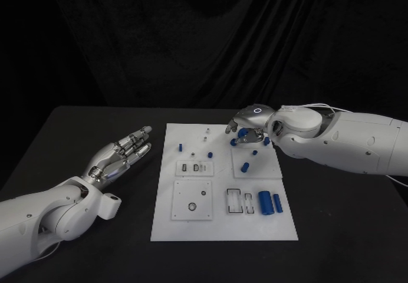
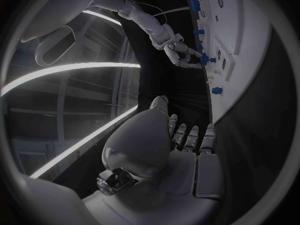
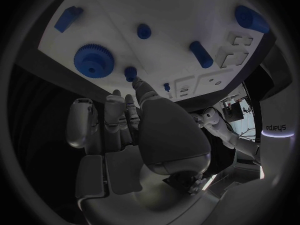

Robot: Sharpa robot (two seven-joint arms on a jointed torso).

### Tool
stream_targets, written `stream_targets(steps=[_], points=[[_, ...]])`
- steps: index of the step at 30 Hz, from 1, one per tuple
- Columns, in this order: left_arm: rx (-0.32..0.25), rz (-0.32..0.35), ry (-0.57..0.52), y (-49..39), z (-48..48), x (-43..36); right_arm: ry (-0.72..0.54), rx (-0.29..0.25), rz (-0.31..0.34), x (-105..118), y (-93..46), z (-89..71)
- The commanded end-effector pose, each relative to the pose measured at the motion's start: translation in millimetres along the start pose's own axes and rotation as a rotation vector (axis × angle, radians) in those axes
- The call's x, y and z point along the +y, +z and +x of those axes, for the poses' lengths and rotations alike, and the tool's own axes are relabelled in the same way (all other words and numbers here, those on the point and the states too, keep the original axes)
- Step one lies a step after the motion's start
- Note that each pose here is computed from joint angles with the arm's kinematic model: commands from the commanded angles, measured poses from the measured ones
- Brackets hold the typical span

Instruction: Assemble the parts on the task board

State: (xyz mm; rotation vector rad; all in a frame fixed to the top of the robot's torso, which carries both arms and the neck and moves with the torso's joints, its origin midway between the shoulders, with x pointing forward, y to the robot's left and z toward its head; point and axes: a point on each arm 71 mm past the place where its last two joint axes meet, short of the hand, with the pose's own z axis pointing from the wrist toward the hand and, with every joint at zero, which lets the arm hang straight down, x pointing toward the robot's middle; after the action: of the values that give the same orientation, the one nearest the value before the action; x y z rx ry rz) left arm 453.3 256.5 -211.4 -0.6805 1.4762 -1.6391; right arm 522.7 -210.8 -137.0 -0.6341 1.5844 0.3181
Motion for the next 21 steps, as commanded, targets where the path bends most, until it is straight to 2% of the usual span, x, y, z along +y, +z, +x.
stream_targets(steps=[1,21], points=[[0.019,0.170,-0.010,-0.5,1.6,-12.5,-0.013,0.013,-0.004,0.9,-1.4,2.2],[0.030,0.154,-0.018,1.7,0.0,-9.1,-0.006,0.038,-0.002,-4.6,-6.7,9.0]])
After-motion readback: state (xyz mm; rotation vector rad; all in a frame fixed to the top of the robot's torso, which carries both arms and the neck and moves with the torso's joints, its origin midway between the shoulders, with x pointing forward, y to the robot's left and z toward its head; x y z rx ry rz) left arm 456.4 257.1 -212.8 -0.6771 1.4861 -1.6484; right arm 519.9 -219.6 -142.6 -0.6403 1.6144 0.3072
